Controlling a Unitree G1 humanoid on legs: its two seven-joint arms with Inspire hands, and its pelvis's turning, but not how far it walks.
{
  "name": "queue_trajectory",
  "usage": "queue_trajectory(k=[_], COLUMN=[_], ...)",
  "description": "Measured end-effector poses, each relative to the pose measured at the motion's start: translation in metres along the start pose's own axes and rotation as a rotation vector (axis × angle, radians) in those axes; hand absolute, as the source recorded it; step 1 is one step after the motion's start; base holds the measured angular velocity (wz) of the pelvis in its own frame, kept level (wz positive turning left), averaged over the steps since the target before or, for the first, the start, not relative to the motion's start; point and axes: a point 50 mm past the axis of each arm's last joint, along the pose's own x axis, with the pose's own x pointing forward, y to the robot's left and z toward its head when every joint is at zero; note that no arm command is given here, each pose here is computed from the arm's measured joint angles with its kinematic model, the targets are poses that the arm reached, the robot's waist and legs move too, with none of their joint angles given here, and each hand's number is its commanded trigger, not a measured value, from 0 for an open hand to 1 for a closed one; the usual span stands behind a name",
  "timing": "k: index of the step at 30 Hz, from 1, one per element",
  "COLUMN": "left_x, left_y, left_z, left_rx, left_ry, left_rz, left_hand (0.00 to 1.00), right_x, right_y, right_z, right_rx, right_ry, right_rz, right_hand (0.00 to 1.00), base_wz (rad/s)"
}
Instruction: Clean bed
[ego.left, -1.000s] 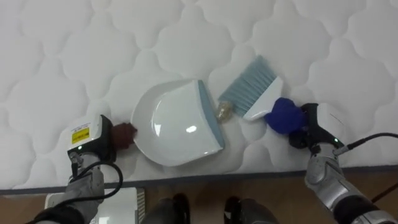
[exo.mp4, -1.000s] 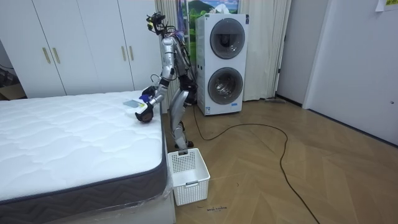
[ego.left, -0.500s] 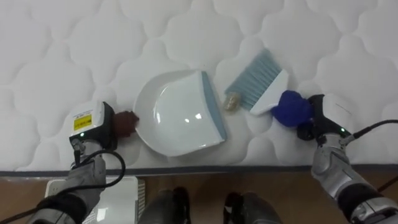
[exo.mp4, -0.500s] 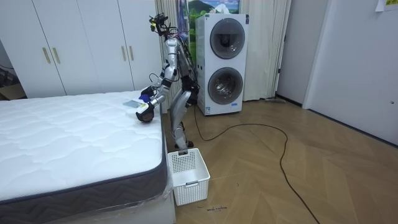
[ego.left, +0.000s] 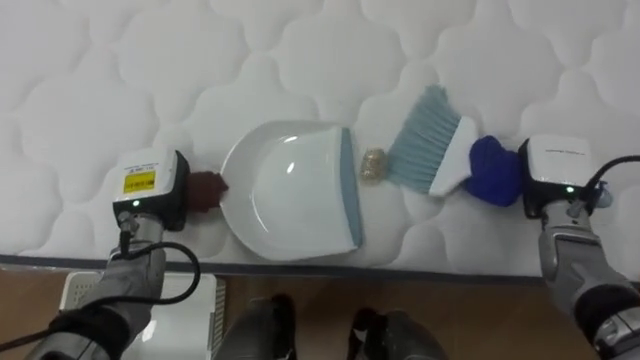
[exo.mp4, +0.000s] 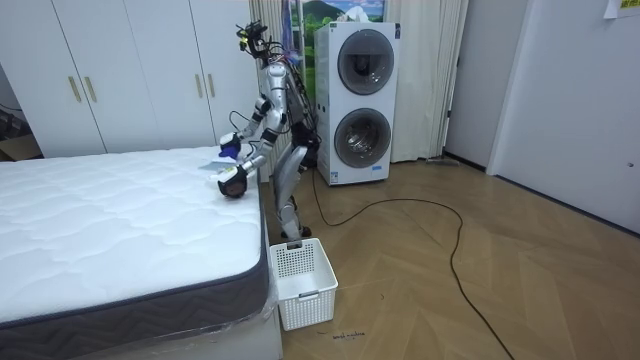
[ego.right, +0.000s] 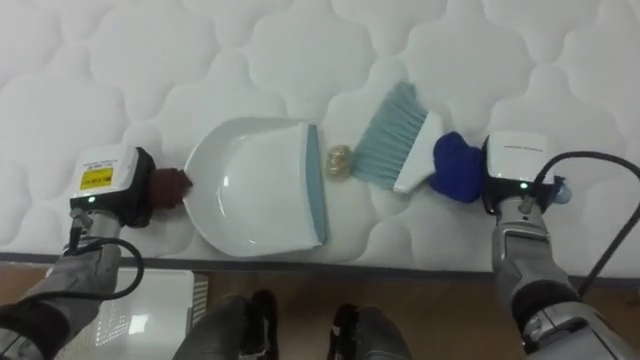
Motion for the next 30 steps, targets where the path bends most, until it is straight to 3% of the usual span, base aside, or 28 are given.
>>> queue_trajectory(k=[14, 30], left_x=[0.007, 0.009], left_y=[0.016, 0.021], left_z=[-0.002, -0.015], left_rx=[0.095, 0.148], left_ry=[-0.068, -0.048], left_rz=[0.055, 0.059], left_hand=[1.0, 1.0], right_x=[0.023, 0.032], right_y=[-0.032, -0.047], right_z=[-0.008, 0.011], right_rx=[-0.32, -0.423], right_ry=[-0.097, -0.18], right_rz=[-0.049, -0.043], right_hand=[1.0, 1.0], base_wz=[0.0, -0.05])
